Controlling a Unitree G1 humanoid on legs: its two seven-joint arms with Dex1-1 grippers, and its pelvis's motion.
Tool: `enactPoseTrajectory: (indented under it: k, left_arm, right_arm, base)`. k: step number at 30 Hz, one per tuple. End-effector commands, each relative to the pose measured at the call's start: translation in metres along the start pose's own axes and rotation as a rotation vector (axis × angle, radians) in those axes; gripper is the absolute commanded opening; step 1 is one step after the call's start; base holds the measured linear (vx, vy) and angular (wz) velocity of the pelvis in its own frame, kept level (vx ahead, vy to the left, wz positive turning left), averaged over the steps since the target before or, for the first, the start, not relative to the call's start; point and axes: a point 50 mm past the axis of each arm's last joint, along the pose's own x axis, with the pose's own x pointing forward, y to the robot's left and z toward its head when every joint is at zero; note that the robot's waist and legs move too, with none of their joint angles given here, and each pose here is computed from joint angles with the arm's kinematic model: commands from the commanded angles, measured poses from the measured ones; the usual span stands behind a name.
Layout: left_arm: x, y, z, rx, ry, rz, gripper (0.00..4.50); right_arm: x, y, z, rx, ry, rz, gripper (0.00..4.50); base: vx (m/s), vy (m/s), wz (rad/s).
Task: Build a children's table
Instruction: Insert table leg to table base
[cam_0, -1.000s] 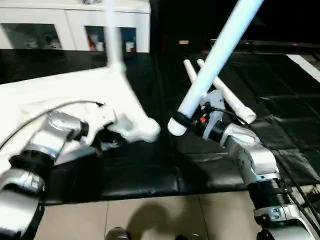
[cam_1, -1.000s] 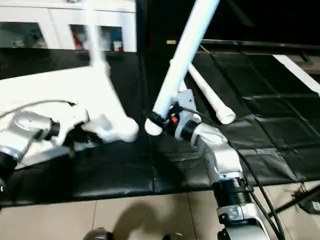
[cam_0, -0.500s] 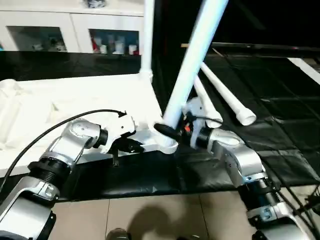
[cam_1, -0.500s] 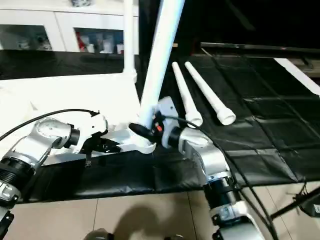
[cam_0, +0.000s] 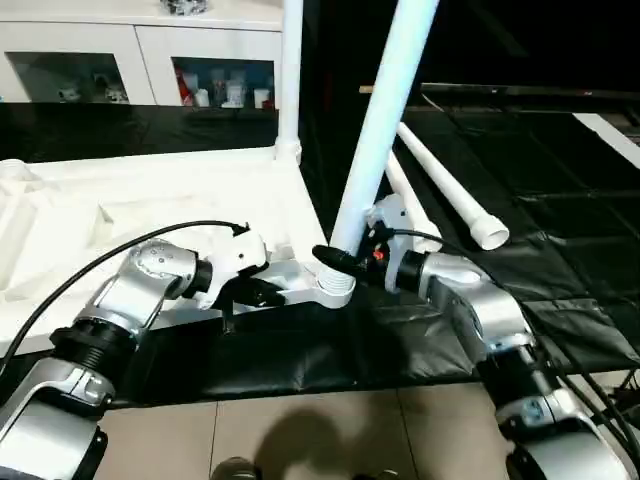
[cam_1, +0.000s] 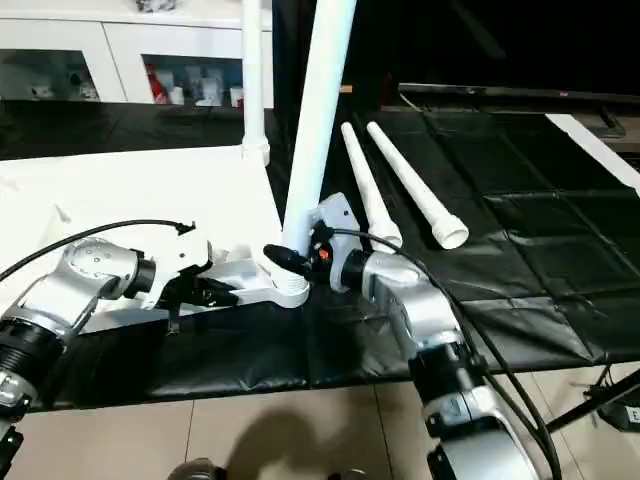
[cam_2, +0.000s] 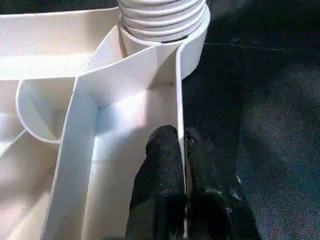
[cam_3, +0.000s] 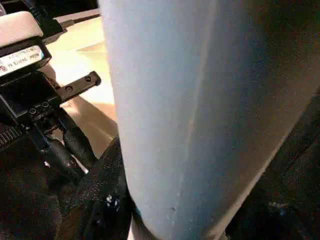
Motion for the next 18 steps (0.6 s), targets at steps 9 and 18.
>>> enactPoseTrajectory:
  k: [9,18]
  left_arm:
    - [-0.005,0.004,0.017,0.055,-0.047,0.015,0.00]
    - [-0.011,0.010,0.020,0.009,-0.072,0.056,0.00]
  right_arm:
    - [0.001,-0.008,-0.019,0.131,0.015,-0.037,1.92]
    - [-0.014,-0.010,-0.042,0.263,-0.082,-0.088,1.92]
  base:
    - [0.000,0.000,0.00]
    - [0.000,0.000,0.00]
